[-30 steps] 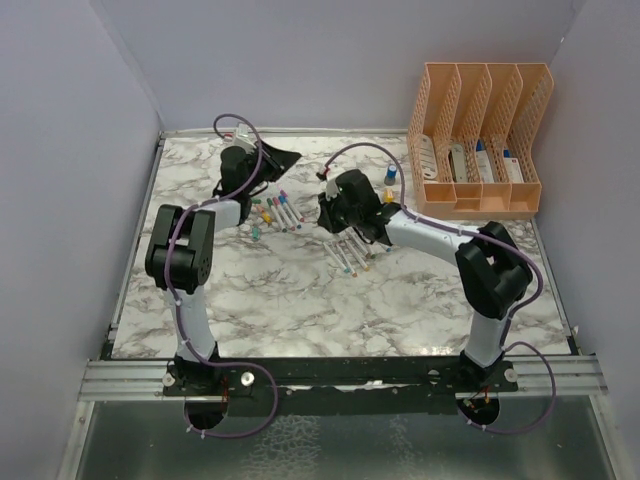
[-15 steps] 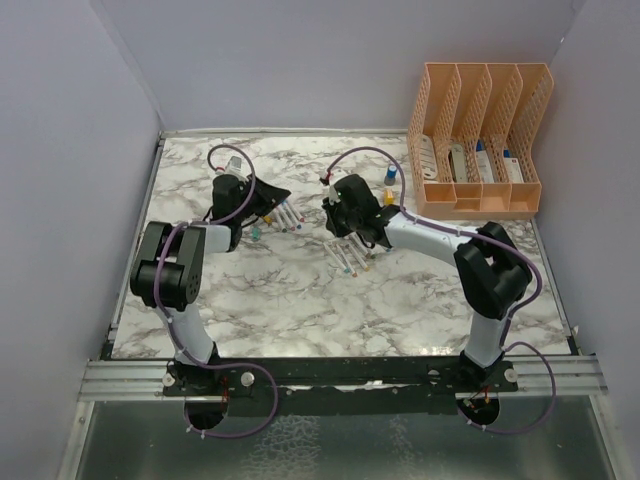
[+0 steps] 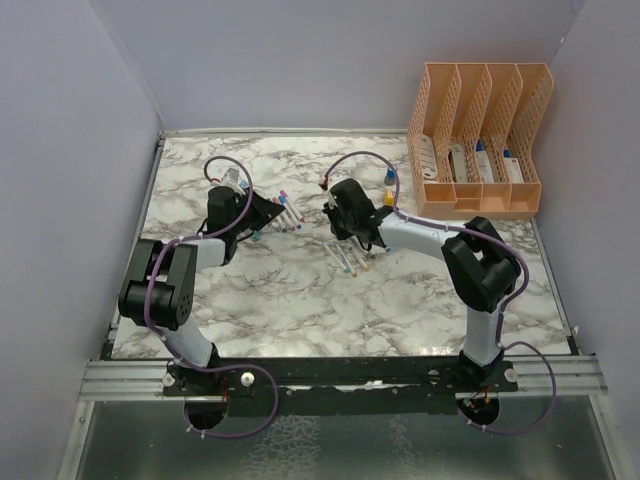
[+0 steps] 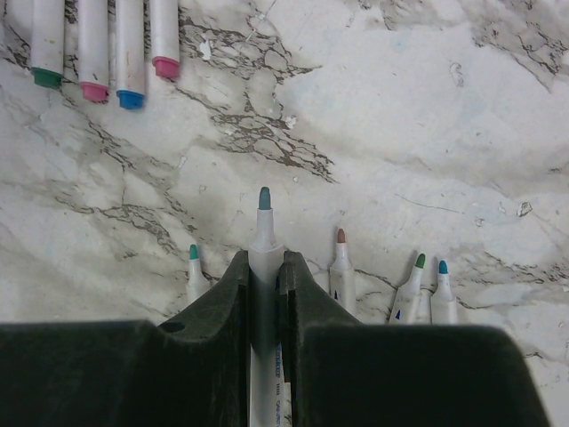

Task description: Open the pen caps

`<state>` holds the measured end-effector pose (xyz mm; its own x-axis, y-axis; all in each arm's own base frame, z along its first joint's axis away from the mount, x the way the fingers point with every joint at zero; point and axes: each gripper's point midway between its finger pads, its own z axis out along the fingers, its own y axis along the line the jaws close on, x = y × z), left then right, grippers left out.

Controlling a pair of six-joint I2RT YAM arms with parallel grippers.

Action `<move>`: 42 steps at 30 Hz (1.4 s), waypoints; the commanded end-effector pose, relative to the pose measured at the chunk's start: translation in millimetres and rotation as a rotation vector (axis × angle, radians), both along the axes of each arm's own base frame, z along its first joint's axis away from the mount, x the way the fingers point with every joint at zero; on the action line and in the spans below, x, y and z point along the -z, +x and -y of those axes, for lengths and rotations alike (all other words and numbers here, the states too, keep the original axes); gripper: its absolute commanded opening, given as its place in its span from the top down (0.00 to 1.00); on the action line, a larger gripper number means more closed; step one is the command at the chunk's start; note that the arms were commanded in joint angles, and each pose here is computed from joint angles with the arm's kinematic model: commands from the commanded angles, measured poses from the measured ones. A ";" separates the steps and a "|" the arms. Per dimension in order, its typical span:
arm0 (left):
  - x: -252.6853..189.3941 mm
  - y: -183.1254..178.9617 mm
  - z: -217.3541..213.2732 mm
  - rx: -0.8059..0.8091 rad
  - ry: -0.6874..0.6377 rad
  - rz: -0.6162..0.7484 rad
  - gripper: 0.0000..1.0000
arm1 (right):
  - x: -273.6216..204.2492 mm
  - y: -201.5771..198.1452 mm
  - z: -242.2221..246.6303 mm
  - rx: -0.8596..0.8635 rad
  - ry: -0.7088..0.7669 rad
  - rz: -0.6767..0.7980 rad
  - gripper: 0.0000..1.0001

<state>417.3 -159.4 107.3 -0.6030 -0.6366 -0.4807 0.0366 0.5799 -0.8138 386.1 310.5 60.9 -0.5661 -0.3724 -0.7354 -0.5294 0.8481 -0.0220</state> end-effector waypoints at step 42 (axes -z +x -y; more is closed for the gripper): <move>9.5 -0.7 -31.8 -0.060 0.037 -0.013 1.00 | -8.7 7.6 115.7 0.254 -0.110 0.040 0.99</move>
<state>413.8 -129.6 86.3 -0.5872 -0.6582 -0.4711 -0.0407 0.6053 -0.7950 396.7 209.8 62.2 -0.6248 -0.3083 -0.7173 -0.3332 0.9362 -0.1121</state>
